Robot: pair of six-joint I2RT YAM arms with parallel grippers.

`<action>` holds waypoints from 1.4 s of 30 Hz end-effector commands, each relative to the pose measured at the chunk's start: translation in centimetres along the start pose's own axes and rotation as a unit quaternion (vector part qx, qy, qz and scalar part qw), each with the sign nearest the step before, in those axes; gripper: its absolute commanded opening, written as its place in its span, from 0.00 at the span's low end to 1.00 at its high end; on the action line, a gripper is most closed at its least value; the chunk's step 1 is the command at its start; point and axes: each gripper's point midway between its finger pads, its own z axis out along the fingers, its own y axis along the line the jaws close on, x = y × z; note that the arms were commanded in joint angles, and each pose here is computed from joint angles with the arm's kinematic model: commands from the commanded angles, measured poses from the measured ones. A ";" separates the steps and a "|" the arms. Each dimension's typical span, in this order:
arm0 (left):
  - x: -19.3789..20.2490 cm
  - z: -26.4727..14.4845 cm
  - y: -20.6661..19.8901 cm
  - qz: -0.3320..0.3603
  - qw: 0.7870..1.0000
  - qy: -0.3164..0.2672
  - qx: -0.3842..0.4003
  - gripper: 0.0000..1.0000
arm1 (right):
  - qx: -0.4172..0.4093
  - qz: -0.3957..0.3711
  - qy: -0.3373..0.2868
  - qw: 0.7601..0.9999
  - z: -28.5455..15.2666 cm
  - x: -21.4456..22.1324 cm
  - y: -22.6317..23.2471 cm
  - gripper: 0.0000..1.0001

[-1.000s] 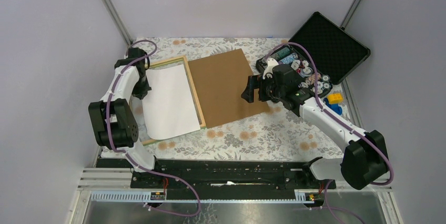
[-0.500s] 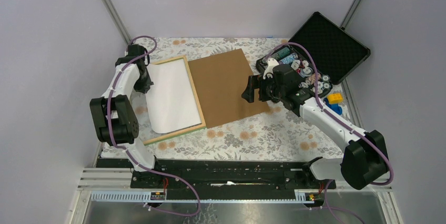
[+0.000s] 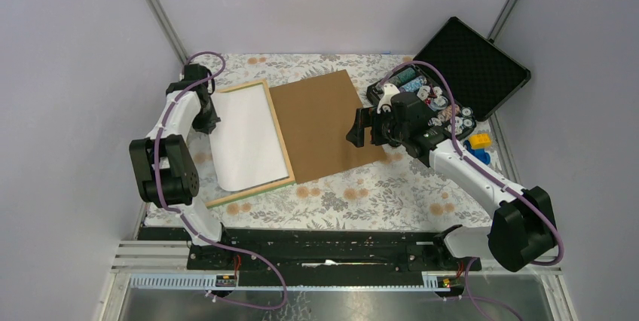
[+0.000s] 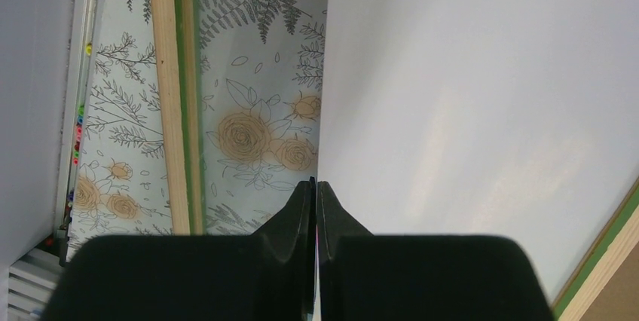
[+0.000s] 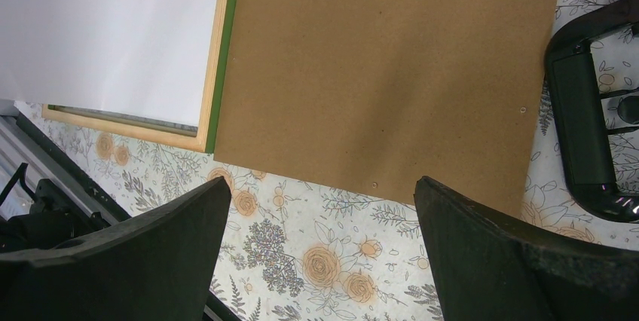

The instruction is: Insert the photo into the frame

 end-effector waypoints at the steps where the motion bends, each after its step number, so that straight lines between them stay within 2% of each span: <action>1: -2.4 -0.7 0.1 -0.009 0.999 -0.039 0.000 0.09 | 0.000 -0.001 -0.014 1.000 0.2 -0.7 -0.2 1.00; 3: -2.5 -1.2 0.4 -0.008 0.999 -0.040 -0.006 0.24 | 0.000 -0.001 -0.014 1.000 0.2 -0.7 -0.1 1.00; 7: -3.3 -3.2 1.9 -0.020 0.997 -0.055 -0.047 0.65 | 0.000 -0.001 -0.013 1.000 0.3 -0.7 -0.2 1.00; 11: -5.2 -7.3 3.5 -0.032 0.987 -0.119 -0.104 0.88 | 0.001 -0.001 -0.014 1.000 0.3 -0.7 -0.2 1.00; 14: -6.7 -11.5 4.0 -0.043 0.974 -0.181 -0.128 0.98 | 0.004 -0.001 -0.013 1.000 0.4 -0.7 -0.4 1.00; 18: -8.0 -17.0 3.5 -0.081 0.962 -0.252 -0.063 0.99 | 0.010 -0.003 -0.018 1.000 0.2 -0.8 -0.5 1.00; 23: -8.4 -21.5 -0.3 -0.079 0.946 -0.300 0.092 0.99 | 0.019 -0.002 -0.015 1.000 0.5 -0.6 -1.0 1.00; 28: -6.0 -20.6 -5.4 -0.071 0.937 -0.254 0.228 0.99 | 0.037 -0.001 -0.010 0.999 1.0 -0.3 -1.8 1.00; 33: -0.8 -17.7 -13.3 -0.037 0.913 -0.180 0.364 0.99 | 0.058 0.004 0.004 0.998 2.0 0.5 -2.9 1.00; 37: 3.0 -16.8 -17.5 0.025 0.915 -0.161 0.368 0.99 | 0.055 0.019 0.041 0.997 3.0 1.6 -3.0 1.00; 42: 9.2 -16.7 -23.1 0.066 0.893 -0.127 0.426 0.99 | 0.051 0.058 0.085 0.993 3.5 3.4 -2.8 1.00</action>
